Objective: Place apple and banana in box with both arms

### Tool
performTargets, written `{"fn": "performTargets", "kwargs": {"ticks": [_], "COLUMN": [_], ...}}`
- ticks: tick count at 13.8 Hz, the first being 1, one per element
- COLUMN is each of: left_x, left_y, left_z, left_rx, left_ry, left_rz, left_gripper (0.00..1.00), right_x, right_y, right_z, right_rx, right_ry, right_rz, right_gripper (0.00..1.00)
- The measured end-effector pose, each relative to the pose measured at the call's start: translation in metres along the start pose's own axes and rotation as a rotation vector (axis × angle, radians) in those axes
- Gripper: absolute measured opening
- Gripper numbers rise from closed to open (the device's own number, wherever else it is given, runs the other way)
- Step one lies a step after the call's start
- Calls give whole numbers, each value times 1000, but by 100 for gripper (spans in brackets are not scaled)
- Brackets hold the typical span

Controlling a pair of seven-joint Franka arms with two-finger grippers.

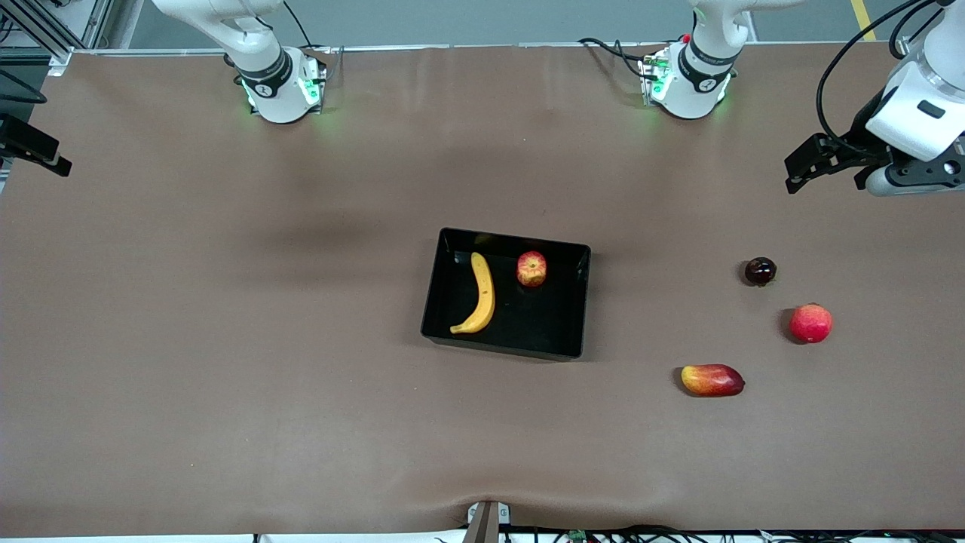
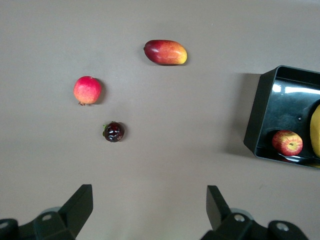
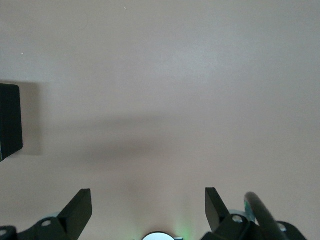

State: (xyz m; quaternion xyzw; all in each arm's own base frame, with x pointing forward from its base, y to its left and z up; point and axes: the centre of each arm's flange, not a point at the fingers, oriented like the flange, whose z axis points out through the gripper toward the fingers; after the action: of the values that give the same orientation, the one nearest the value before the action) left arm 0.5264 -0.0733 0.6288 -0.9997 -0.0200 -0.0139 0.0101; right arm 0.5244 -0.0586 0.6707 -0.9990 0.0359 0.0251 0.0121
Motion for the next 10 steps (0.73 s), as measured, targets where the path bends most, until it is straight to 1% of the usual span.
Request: {"fn": "performTargets", "kwargs": {"ticks": [10], "left_x": [-1], "left_y": [-1], "left_z": [-2], "left_rx": [1], "left_ry": [-11], "left_rz": [-1], "left_gripper": [100], "right_x": [0], "right_y": [0], "right_z": [0], "right_rx": [0], "right_ry": [1], "right_rz": [0], "right_gripper": [100]}}
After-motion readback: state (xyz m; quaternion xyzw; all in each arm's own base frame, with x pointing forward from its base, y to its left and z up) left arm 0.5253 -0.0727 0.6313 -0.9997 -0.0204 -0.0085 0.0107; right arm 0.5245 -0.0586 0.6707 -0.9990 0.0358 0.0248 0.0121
